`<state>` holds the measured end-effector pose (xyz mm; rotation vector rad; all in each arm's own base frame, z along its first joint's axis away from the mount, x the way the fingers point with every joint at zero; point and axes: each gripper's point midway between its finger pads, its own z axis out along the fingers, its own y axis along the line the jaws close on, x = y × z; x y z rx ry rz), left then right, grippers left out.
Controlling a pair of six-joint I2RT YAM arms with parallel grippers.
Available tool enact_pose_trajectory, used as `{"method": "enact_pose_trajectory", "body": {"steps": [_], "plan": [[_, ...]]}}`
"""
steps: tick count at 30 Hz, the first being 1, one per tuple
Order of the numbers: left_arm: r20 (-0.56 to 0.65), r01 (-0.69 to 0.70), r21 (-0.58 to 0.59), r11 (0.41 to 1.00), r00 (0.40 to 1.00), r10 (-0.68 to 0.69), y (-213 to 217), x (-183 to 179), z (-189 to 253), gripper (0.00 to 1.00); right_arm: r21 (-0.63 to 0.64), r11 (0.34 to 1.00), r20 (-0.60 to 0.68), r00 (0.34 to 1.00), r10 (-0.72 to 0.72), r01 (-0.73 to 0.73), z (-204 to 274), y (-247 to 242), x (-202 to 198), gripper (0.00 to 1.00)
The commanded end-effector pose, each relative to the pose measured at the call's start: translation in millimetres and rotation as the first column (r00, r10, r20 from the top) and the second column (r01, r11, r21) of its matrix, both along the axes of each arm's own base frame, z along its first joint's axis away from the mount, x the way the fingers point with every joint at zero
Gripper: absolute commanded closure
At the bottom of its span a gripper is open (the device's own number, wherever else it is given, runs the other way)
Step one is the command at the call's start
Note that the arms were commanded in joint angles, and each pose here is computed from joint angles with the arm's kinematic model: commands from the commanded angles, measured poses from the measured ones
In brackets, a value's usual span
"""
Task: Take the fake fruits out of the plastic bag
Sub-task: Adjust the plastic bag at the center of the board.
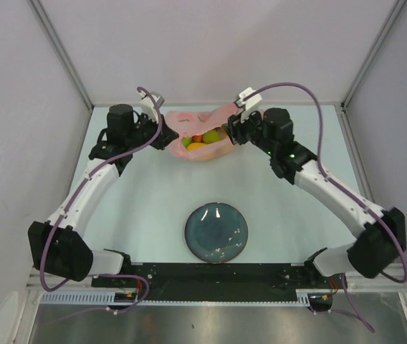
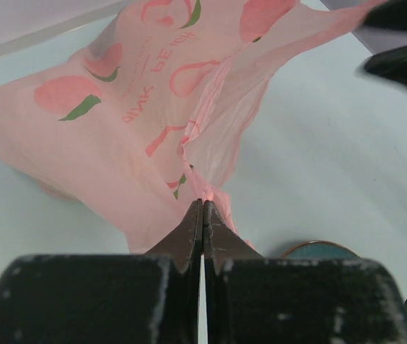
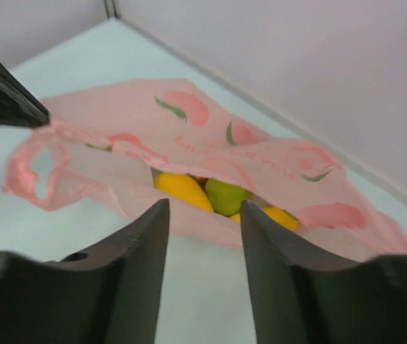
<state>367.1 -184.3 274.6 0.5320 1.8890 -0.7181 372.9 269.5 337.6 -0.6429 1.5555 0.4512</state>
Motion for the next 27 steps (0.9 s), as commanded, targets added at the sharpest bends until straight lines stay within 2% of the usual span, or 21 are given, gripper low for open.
{"method": "enact_pose_trajectory", "body": {"steps": [1, 4, 6, 12, 15, 16, 19, 22, 27], "plan": [[0.105, 0.015, -0.065, 0.998, 0.994, -0.008, -4.6, -4.2, 49.3, 1.00, -0.016, 0.997, -0.073, 0.995, 0.072, -0.073, -40.4, 37.9, 20.8, 0.58], [0.113, -0.011, -0.089, 0.996, 0.993, 0.021, -3.6, 0.5, 58.7, 1.00, -0.041, 0.995, -0.105, 0.990, 0.090, -0.095, -66.2, 57.3, 33.4, 0.64], [0.113, -0.019, -0.108, 0.994, 0.993, 0.032, -4.5, 3.6, 65.3, 1.00, -0.045, 0.995, -0.116, 0.990, 0.084, -0.090, -70.5, 65.9, 41.4, 0.65], [0.118, -0.009, -0.145, 0.989, 0.993, 0.027, -6.3, -0.7, 80.4, 1.00, -0.145, 0.989, -0.202, 0.979, -0.035, 0.006, -138.3, 67.3, 72.3, 0.65], [0.114, -0.019, -0.144, 0.989, 0.993, 0.036, -3.2, -1.2, 78.1, 1.00, -0.203, 0.978, -0.249, 0.968, -0.014, -0.038, -170.9, 71.9, 54.2, 0.65], [0.116, -0.018, -0.143, 0.990, 0.993, 0.035, -2.6, -1.7, 78.2, 1.00, -0.232, 0.970, -0.306, 0.952, -0.004, -0.070, -196.2, 70.6, 36.3, 0.65], [0.110, -0.023, -0.142, 0.990, 0.993, 0.038, -1.7, -3.9, 73.8, 1.00, -0.218, 0.957, -0.398, 0.913, 0.093, -0.193, -216.2, 82.1, -15.8, 0.65], [0.101, -0.025, -0.127, 0.992, 0.994, 0.038, -0.4, -5.4, 65.5, 1.00, -0.185, 0.948, -0.391, 0.904, 0.171, -0.259, -204.5, 95.5, -42.8, 0.65], [0.080, -0.051, -0.101, 0.994, 0.995, 0.059, 4.5, -4.1, 50.3, 1.00, -0.193, 0.968, -0.272, 0.957, 0.104, -0.160, -175.7, 84.4, -12.2, 0.64]]}}
